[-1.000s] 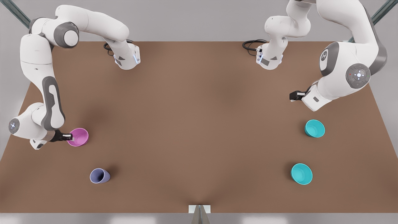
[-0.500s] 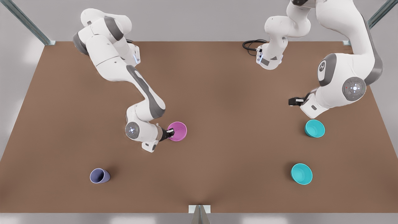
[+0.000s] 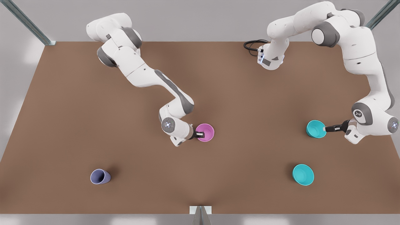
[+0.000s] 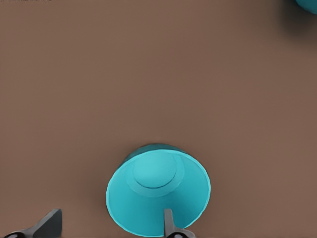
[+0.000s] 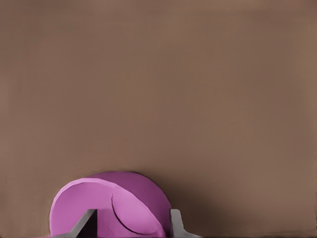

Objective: Stack the blue bowl on the pink bowl

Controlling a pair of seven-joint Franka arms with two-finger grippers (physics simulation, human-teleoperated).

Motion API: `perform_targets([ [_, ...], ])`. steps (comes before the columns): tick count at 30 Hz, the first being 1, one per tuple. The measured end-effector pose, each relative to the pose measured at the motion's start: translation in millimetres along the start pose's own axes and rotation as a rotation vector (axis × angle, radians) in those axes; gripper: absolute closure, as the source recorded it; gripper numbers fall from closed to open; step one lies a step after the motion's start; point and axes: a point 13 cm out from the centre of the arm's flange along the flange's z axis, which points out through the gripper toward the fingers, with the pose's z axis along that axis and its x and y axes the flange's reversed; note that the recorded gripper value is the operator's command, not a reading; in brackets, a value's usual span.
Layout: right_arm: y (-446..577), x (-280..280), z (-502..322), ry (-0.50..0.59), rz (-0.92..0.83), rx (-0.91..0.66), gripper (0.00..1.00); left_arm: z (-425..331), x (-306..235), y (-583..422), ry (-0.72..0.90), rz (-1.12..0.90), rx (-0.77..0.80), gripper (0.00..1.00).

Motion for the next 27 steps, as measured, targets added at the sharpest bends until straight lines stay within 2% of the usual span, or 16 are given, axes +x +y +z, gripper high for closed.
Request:
perform_targets([
  [3, 1.3, -53.5, -124.9, -0.119, 0.097, -0.058, 0.00, 24.4, 1.1, 0.5, -0.001, 0.068, 0.007, 0.00],
  [5, -85.0, -115.1, -231.4, -0.184, 0.194, -0.018, 0.00, 45.5, -0.1, 1.6, 0.007, 0.110, 0.008, 0.00],
  [6, -136.2, -130.6, -278.2, -0.201, 0.218, 0.042, 0.00, 53.7, -1.4, 2.7, 0.007, 0.130, 0.008, 0.29],
  [7, -189.5, -139.7, -326.1, -0.217, 0.241, 0.104, 0.00, 57.7, -3.4, 3.3, 0.003, 0.149, 0.005, 0.53],
  [8, -254.0, -148.3, -373.7, -0.229, 0.282, 0.155, 0.00, 59.4, -5.6, 3.0, -0.003, 0.170, 0.002, 0.72],
  [9, -310.1, -149.0, -416.2, -0.238, 0.316, 0.196, 0.00, 60.1, -7.7, 2.1, -0.009, 0.190, -0.001, 0.79],
  [11, -356.7, -132.8, -483.3, -0.247, 0.308, 0.254, 0.00, 59.4, -10.9, 2.7, -0.024, 0.219, -0.001, 0.79],
  [14, -365.0, -84.0, -532.7, -0.205, 0.236, 0.325, 0.00, 56.4, -15.3, 0.4, -0.046, 0.253, 0.007, 0.79],
  [16, -360.4, -26.3, -535.2, -0.167, 0.177, 0.393, 0.00, 49.1, -19.0, -7.3, -0.063, 0.279, 0.009, 0.79],
  [19, -356.1, -19.9, -553.1, -0.173, 0.085, 0.451, 0.00, -4.8, -26.6, -63.2, -0.119, 0.361, -0.002, 0.79],
  [22, -374.1, -21.3, -572.8, -0.170, 0.044, 0.504, 0.00, -39.0, -20.8, -225.6, -0.119, 0.558, -0.039, 0.79],
  [25, -379.0, -22.2, -577.1, -0.149, 0.006, 0.553, 0.00, -10.6, 16.3, -438.8, -0.077, 0.764, -0.059, 0.79],
  [27, -368.0, -23.4, -573.6, -0.134, -0.038, 0.575, 0.00, 7.5, 28.2, -539.6, -0.085, 0.801, -0.070, 0.79],
])
